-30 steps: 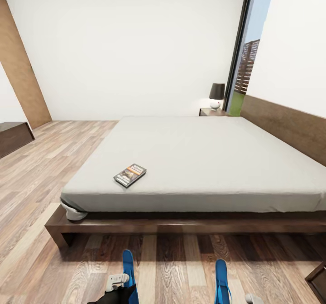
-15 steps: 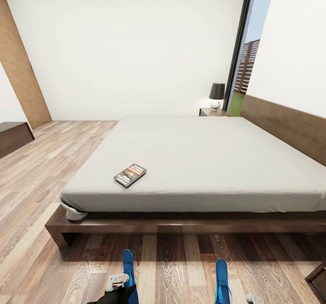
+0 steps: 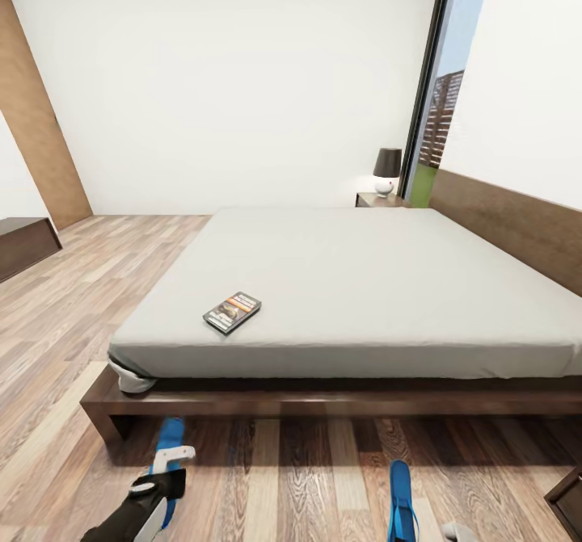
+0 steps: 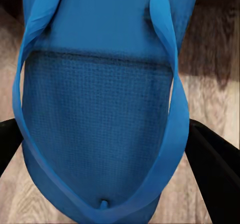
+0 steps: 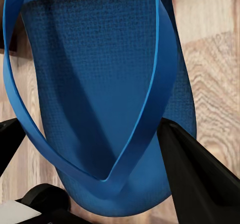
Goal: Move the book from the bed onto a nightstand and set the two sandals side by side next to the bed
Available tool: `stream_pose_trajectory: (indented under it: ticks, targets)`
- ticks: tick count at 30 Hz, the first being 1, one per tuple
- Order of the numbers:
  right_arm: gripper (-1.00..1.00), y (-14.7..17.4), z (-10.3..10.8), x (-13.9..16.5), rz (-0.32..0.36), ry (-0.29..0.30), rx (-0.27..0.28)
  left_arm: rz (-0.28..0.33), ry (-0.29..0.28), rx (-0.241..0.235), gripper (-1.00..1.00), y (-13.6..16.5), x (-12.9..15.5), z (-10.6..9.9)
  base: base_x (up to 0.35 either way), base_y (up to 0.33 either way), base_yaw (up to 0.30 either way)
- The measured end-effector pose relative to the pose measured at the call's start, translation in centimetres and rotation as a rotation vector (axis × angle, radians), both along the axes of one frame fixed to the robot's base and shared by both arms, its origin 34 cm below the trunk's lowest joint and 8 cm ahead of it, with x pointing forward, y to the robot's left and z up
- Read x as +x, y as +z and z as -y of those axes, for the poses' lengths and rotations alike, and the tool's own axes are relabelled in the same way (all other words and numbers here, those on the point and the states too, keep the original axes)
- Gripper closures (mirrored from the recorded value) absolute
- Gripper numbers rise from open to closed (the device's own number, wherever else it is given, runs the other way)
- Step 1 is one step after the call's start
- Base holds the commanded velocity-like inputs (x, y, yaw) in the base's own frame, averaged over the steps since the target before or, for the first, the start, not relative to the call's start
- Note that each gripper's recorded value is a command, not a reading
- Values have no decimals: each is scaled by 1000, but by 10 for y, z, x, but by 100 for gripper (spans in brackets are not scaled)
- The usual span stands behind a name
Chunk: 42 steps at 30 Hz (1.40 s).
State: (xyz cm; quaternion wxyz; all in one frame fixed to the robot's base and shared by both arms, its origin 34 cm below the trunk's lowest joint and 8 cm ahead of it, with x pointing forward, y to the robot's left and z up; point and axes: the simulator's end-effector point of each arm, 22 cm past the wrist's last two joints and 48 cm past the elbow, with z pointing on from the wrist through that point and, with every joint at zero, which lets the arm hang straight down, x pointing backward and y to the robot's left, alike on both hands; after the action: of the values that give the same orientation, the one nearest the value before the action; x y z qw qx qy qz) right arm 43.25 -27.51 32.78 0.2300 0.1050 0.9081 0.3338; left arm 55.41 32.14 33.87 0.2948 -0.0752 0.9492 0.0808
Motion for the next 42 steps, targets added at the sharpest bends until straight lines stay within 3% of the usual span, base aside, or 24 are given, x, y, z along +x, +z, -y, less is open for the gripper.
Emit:
stream_pose_trajectory:
  ticks: [2, 4, 8, 13, 17, 19, 21, 24, 28, 31, 32, 34, 38, 42]
  targets:
    - [100, 0, 1, 0, 0, 0, 0, -20, -22, 96, 100, 10, 11, -14, 0, 0, 0]
    - [100, 0, 2, 0, -1, -1, -1, -110, -23, 151, 100, 9, 2, -25, 0, 0, 0]
    - [100, 0, 2, 0, -1, -1, -1, -165, -23, 179, 100, 8, -5, -32, 0, 0, 0]
    - [100, 1, 5, 0, 0, -3, -4, -181, -38, 155, 100, 5, -7, -26, 0, 0, 0]
    - [100, 5, 46, 1, -10, -28, -45, -218, -73, 78, 100, -6, -16, -14, 0, 0, 0]
    - [100, 9, 77, -5, -75, -67, -42, -231, -98, 20, 100, -12, -22, -8, 0, 0, 0]
    - [100, 22, 93, -2, -145, -130, 26, -234, -110, -5, 100, -15, -24, -4, 0, 0, 0]
    - [100, 75, 100, 40, -67, -134, 152, -227, -115, -16, 100, -15, -23, -1, 0, 0, 0]
    - [100, 111, 104, 65, -69, -148, 219, -196, -106, -19, 100, -12, -16, -3, 0, 0, 0]
    - [100, 149, 106, 92, -36, -219, 339, -162, -55, -39, 100, -9, -11, -10, 0, 0, 0]
    - [100, 167, 107, 105, 9, -255, 406, -153, -32, -49, 100, -8, -11, -14, 0, 0, 0]
    - [100, 188, 111, 118, 64, -287, 469, -147, -10, -59, 100, -8, -10, -16, 0, 0, 0]
    - [100, 208, 121, 127, 109, -315, 519, -143, 2, -66, 100, -7, -10, -18, 0, 0, 0]
    - [100, 213, 122, 128, 116, -319, 527, -142, 4, -67, 100, -5, -10, -18, 0, 0, 0]
